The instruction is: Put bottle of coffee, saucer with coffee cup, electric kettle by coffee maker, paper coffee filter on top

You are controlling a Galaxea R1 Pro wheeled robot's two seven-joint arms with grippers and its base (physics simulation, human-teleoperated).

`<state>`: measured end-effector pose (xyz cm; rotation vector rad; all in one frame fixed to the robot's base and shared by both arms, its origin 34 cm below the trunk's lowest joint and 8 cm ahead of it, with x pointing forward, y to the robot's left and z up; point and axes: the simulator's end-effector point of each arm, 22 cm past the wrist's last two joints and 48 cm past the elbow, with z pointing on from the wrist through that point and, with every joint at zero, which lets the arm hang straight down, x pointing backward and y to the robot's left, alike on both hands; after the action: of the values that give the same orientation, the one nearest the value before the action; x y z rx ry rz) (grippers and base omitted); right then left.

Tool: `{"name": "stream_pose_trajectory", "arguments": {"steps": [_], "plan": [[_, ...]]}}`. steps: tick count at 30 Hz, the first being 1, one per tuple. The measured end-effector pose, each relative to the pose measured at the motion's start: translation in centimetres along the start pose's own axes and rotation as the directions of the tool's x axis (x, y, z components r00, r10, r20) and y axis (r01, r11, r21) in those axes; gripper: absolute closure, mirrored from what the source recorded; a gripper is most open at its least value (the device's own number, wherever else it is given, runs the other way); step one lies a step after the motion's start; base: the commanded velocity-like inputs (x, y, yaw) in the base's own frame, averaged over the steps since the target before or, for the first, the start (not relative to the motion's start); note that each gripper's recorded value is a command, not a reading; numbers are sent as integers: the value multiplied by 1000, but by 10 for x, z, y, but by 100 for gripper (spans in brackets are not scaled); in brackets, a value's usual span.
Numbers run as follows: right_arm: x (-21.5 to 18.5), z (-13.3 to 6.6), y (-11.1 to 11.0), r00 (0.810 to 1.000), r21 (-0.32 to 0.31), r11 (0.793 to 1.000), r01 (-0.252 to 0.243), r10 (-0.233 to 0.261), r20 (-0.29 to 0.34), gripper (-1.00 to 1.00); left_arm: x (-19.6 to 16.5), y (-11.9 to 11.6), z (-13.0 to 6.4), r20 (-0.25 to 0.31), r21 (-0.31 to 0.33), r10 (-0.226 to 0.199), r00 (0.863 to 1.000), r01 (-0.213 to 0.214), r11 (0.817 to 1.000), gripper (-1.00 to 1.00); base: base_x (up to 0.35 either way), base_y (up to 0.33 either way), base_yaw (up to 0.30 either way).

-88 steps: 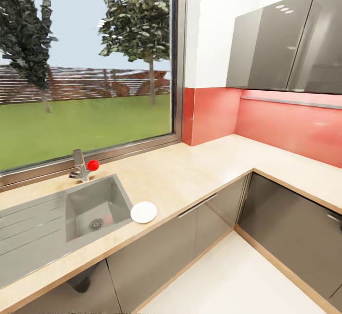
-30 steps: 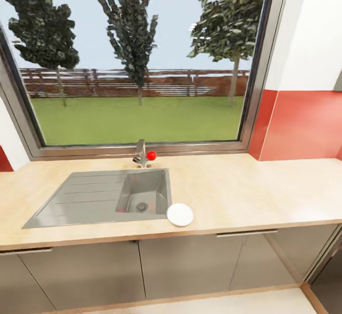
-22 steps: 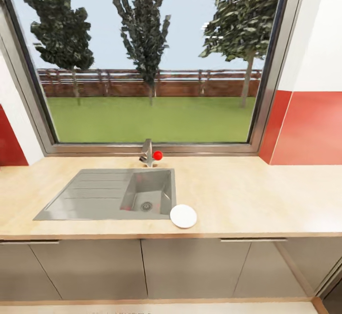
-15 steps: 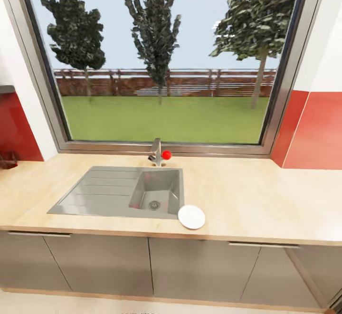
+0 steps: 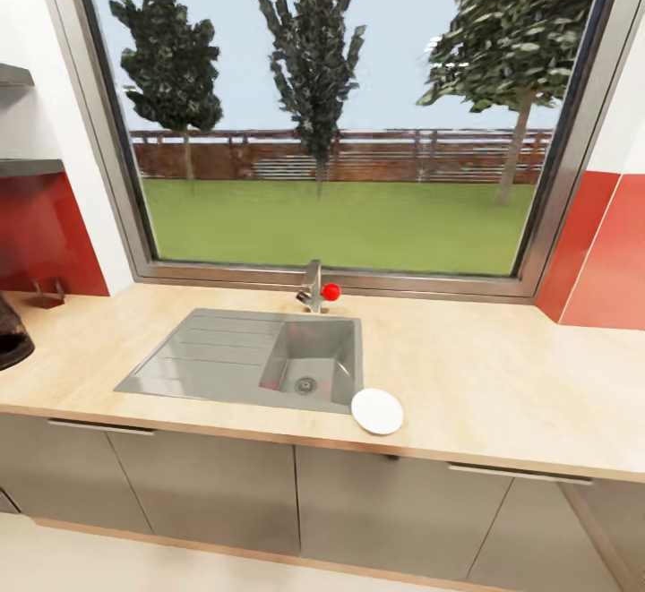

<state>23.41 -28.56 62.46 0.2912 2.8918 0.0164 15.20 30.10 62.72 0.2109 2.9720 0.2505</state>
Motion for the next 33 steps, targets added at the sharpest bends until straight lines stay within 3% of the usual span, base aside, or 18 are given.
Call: {"name": "stream_pose_trajectory", "arguments": {"steps": [17,33], "plan": [[-3,0,0,1000,-1,1000,1,-1,5,-100,-3,2,0,7,-3,0,1000,0,1000,-100,-105,-224,-198],[-6,0,0,1000,-5,1000,2,-2,13,-100,-24,15,1,82,-21,-13,997,14,1000,-100,-25,-18,-51]]}}
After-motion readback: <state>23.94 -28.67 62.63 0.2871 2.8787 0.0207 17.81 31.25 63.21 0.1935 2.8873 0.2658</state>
